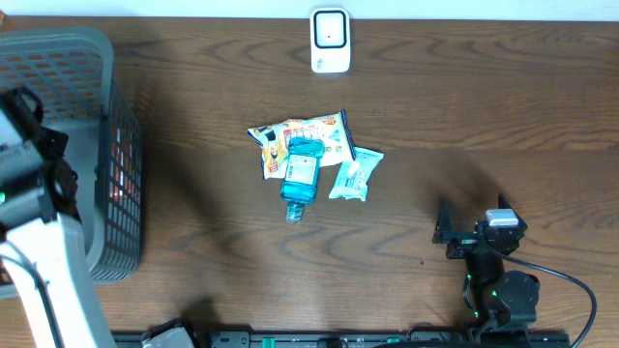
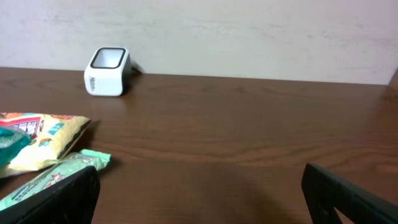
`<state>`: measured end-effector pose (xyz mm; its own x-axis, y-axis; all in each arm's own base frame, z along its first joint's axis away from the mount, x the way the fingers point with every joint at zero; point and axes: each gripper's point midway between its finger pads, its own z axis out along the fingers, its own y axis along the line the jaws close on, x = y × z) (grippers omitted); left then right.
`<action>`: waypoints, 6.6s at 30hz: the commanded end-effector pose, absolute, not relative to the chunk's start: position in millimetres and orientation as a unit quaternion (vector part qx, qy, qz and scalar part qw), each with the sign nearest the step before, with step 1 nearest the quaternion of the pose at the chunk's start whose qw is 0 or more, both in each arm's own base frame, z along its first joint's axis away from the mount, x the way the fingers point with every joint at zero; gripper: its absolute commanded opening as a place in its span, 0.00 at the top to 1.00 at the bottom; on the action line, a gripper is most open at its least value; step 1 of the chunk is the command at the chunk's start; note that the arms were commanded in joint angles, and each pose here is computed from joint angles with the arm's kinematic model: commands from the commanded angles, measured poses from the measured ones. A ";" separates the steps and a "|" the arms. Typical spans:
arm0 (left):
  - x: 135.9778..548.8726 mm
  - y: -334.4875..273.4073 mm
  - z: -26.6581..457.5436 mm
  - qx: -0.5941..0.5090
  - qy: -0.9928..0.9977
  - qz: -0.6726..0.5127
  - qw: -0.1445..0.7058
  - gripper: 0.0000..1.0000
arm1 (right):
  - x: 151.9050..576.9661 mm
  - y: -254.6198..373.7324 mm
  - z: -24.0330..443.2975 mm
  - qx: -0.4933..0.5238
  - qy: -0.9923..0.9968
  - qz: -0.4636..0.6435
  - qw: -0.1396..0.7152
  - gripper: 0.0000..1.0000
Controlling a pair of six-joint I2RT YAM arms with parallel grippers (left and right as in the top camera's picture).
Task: Scan the item barcode
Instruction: 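Move the left gripper back into the basket toward the tissue pack, then grasp the orange Kleenex tissue pack with the left gripper and lift, then carry the tissue pack to the scanner and hold it there, then release the tissue pack onto the pile beside the mouthwash, then move the left gripper into the basket toward the red snack packet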
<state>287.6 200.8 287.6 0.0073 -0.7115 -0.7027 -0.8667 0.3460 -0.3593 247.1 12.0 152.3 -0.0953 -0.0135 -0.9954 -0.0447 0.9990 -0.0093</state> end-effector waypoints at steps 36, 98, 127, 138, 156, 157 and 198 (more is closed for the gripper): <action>384.3 -159.2 150.8 0.093 0.948 -0.205 0.227 0.93 | 247.0 11.6 151.2 -0.017 0.741 0.011 0.671 0.01; 339.7 -187.6 13.4 0.224 0.953 -0.121 0.165 0.18 | 247.0 11.6 151.2 -0.017 0.741 0.011 0.671 0.01; 378.1 -34.7 385.4 0.004 0.808 -0.025 0.589 0.02 | 247.0 11.6 151.2 -0.017 0.741 0.011 0.671 0.01; 328.7 166.2 353.5 -0.421 0.735 0.004 0.532 0.02 | 247.0 11.6 151.2 -0.017 0.741 0.011 0.671 0.01; 298.7 257.5 197.5 -0.745 0.595 -0.021 0.301 0.02 | 247.0 11.6 151.2 -0.017 0.741 0.011 0.671 0.01; 299.5 258.0 189.5 -0.753 0.590 -0.022 0.290 0.02 | 247.0 11.6 151.2 -0.017 0.741 0.011 0.671 0.01; 401.3 213.1 72.2 -0.372 0.883 -0.134 0.252 0.02 | 247.0 11.6 151.2 -0.017 0.741 0.011 0.671 0.01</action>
<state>389.4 231.9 69.3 -0.4054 -0.8679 -0.2872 -0.7735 0.4931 -0.3982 247.1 12.0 152.3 -0.0953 -0.0135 -0.9954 -0.0443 0.9990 -0.0093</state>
